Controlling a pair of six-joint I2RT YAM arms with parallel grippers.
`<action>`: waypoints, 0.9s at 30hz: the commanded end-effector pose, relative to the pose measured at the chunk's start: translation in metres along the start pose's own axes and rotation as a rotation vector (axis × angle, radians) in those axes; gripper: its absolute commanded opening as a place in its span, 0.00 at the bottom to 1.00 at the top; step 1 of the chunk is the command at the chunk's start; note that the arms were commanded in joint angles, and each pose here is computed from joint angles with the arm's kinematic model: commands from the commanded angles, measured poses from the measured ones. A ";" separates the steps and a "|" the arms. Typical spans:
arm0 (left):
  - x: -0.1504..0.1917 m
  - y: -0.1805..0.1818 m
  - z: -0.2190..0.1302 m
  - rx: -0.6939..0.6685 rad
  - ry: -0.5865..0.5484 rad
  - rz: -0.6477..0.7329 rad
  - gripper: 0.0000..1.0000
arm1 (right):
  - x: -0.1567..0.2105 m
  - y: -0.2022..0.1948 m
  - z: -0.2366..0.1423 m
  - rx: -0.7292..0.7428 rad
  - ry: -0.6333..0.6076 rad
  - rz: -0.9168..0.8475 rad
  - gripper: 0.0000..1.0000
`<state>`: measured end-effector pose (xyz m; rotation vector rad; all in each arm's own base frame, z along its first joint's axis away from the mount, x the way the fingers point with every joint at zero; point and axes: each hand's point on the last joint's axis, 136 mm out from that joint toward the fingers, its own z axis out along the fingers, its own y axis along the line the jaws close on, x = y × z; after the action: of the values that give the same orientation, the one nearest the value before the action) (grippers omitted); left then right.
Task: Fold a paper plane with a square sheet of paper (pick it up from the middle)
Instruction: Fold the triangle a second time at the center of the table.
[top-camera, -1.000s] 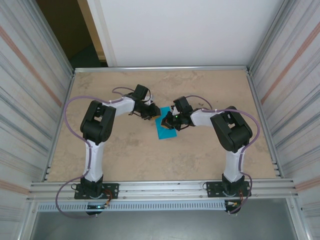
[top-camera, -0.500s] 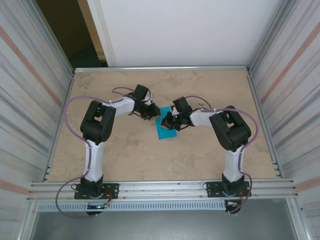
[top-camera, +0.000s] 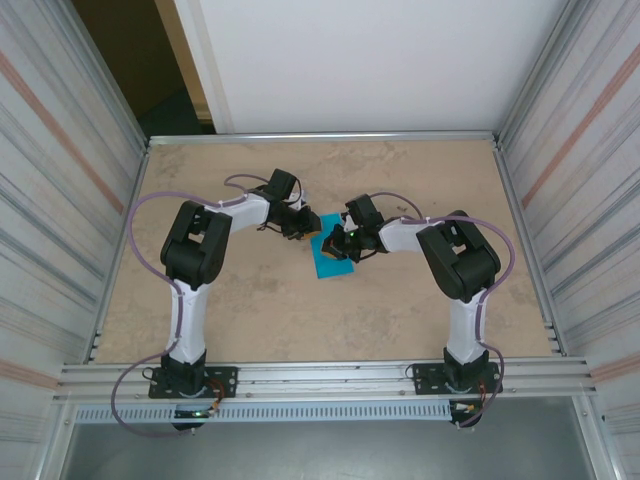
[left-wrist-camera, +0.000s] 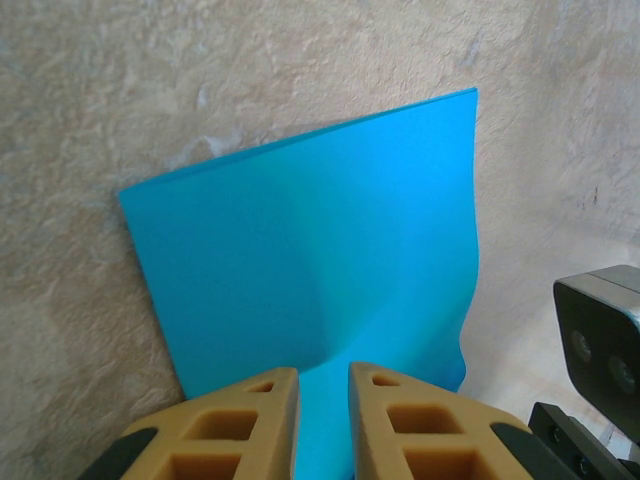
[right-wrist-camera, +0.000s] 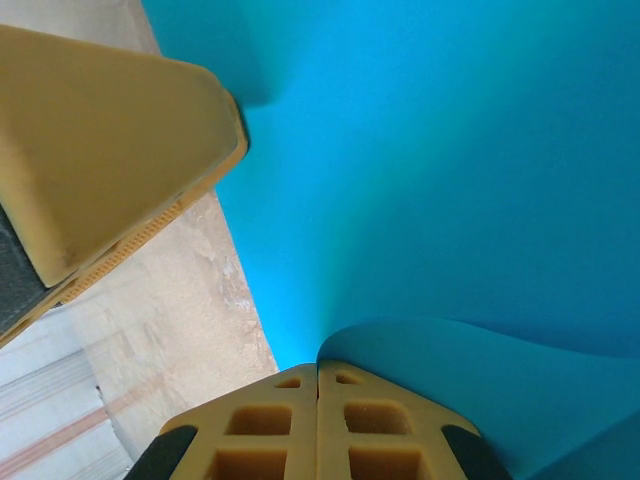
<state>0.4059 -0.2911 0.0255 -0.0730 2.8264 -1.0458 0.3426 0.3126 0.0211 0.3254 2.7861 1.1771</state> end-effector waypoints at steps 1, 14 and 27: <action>0.022 0.026 0.015 -0.067 0.070 -0.052 0.21 | -0.001 0.009 0.006 -0.020 0.008 0.001 0.00; 0.022 0.026 0.015 -0.067 0.070 -0.052 0.21 | 0.000 0.007 0.007 -0.015 0.014 0.003 0.00; 0.022 0.025 0.014 -0.065 0.068 -0.052 0.21 | 0.001 0.004 0.009 -0.005 0.023 0.008 0.00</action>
<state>0.4056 -0.2911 0.0251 -0.0731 2.8268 -1.0462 0.3427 0.3159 0.0188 0.3169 2.7897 1.1863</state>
